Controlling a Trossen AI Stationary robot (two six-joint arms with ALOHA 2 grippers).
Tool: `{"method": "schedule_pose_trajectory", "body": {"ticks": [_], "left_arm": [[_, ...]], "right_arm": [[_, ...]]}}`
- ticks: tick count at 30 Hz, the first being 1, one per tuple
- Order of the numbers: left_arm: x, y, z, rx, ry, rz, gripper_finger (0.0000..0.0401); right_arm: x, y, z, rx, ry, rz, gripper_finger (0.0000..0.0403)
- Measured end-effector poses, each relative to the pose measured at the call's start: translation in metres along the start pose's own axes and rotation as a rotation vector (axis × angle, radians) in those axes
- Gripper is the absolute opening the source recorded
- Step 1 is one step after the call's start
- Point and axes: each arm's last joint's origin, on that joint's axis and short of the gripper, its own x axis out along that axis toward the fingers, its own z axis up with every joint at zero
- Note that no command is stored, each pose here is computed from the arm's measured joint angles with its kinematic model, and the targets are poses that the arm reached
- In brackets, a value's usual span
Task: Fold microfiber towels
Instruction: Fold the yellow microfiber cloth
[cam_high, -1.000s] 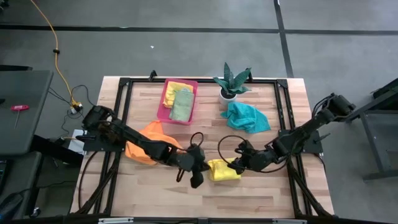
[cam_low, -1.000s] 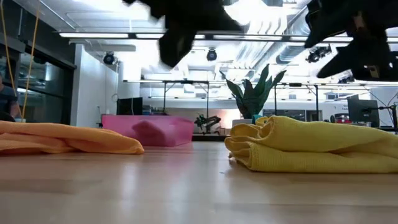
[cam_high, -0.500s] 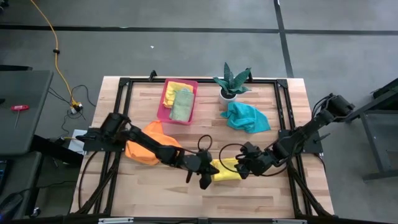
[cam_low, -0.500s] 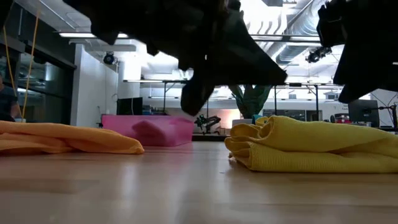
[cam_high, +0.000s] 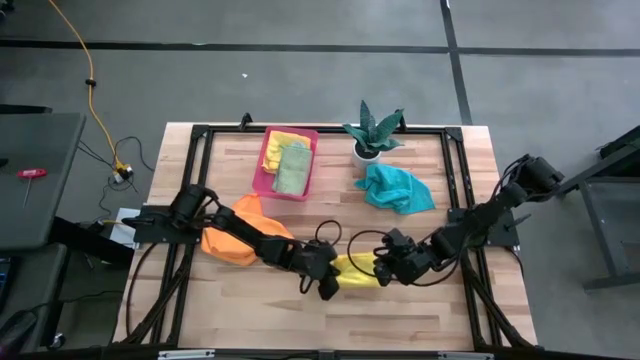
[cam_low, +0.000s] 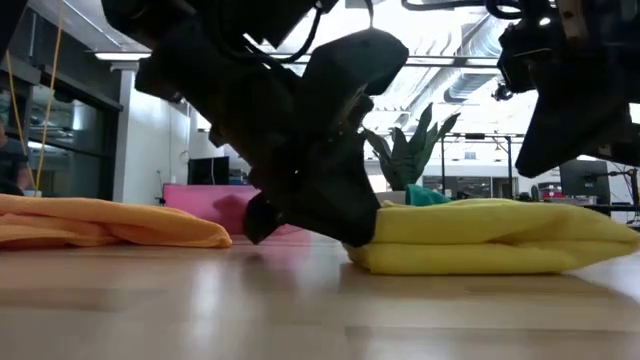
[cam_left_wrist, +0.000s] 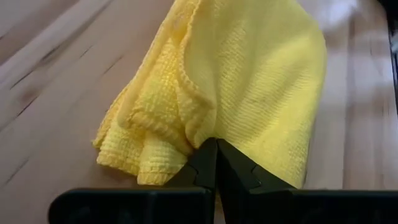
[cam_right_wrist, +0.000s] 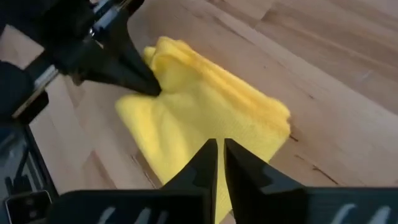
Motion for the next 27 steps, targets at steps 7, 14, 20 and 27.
{"method": "schedule_pose_trajectory", "body": {"ticks": [7, 14, 20, 27], "left_arm": [[-0.005, 0.004, -0.014, -0.238, -0.017, 0.058, 0.0000], [-0.016, -0.001, -0.013, -0.505, -0.102, 0.092, 0.0000], [-0.029, -0.011, 0.001, -0.567, -0.101, -0.016, 0.0000], [-0.064, -0.017, 0.034, -0.403, -0.167, -0.062, 0.0000]], "right_arm": [[0.002, 0.000, 0.006, 0.141, -0.053, -0.004, 0.0006], [0.006, -0.001, 0.018, 0.268, -0.073, 0.008, 0.0002], [0.009, -0.002, 0.027, 0.311, -0.095, 0.006, 0.0001], [0.002, -0.002, 0.031, 0.215, -0.041, 0.028, 0.0000]]}}
